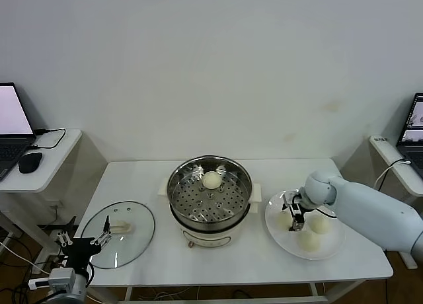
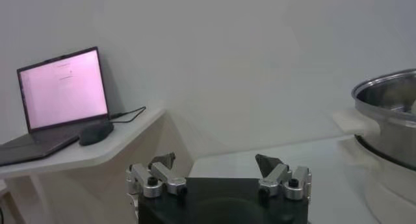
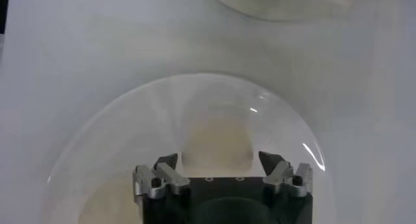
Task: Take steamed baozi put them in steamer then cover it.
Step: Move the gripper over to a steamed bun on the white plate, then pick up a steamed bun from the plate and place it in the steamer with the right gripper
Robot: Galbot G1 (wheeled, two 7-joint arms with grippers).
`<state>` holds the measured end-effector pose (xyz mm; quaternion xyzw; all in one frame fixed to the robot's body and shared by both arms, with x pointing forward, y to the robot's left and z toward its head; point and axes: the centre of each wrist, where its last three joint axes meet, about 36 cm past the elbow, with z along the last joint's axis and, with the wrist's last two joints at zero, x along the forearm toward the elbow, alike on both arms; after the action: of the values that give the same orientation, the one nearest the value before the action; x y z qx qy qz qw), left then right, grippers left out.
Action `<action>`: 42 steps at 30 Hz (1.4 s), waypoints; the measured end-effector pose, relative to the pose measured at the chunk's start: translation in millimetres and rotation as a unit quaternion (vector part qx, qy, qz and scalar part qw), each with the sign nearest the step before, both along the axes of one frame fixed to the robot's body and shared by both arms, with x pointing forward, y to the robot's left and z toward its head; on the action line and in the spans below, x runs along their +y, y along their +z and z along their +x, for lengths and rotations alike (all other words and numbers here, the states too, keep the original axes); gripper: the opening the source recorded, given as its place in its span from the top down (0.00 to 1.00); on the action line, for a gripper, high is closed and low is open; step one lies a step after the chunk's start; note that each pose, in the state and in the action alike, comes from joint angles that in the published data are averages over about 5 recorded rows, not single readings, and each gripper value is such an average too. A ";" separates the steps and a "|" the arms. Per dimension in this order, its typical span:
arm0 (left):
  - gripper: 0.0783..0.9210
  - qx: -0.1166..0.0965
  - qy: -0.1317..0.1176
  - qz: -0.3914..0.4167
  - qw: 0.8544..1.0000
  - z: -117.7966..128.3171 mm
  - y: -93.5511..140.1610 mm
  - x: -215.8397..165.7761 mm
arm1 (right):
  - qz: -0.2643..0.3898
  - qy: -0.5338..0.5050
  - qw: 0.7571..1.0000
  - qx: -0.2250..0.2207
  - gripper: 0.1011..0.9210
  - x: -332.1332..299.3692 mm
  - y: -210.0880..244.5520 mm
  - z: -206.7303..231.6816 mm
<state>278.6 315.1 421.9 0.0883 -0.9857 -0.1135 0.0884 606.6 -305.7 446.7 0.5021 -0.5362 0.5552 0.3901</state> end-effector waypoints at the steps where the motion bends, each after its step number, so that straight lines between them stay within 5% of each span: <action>1: 0.12 0.000 0.000 0.000 1.000 0.0 0.0 -0.1 | 0.000 0.000 1.000 0.000 0.30 0.0 0.3 0.3; 14: 0.12 -0.007 -0.002 0.002 1.000 0.4 5.2 -0.5 | 0.002 0.000 1.000 -0.009 0.37 -5.3 31.9 3.8; 26: 0.12 -0.015 -0.013 0.002 1.000 2.1 11.5 -5.0 | 0.023 0.005 0.998 -0.059 0.36 -3.5 152.2 10.1; 34: 0.12 -0.017 -0.014 0.004 1.000 2.0 14.6 -2.4 | 0.065 0.033 0.993 -0.097 0.35 53.6 233.7 10.6; 42: 0.12 -0.018 -0.005 0.004 1.000 -0.9 15.4 2.1 | 0.104 0.055 0.989 -0.089 0.35 142.9 252.6 11.1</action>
<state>277.7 317.2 437.3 0.0857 -0.9871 -0.1160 0.0700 617.7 -162.7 699.3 0.5173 -0.5951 0.5597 0.2549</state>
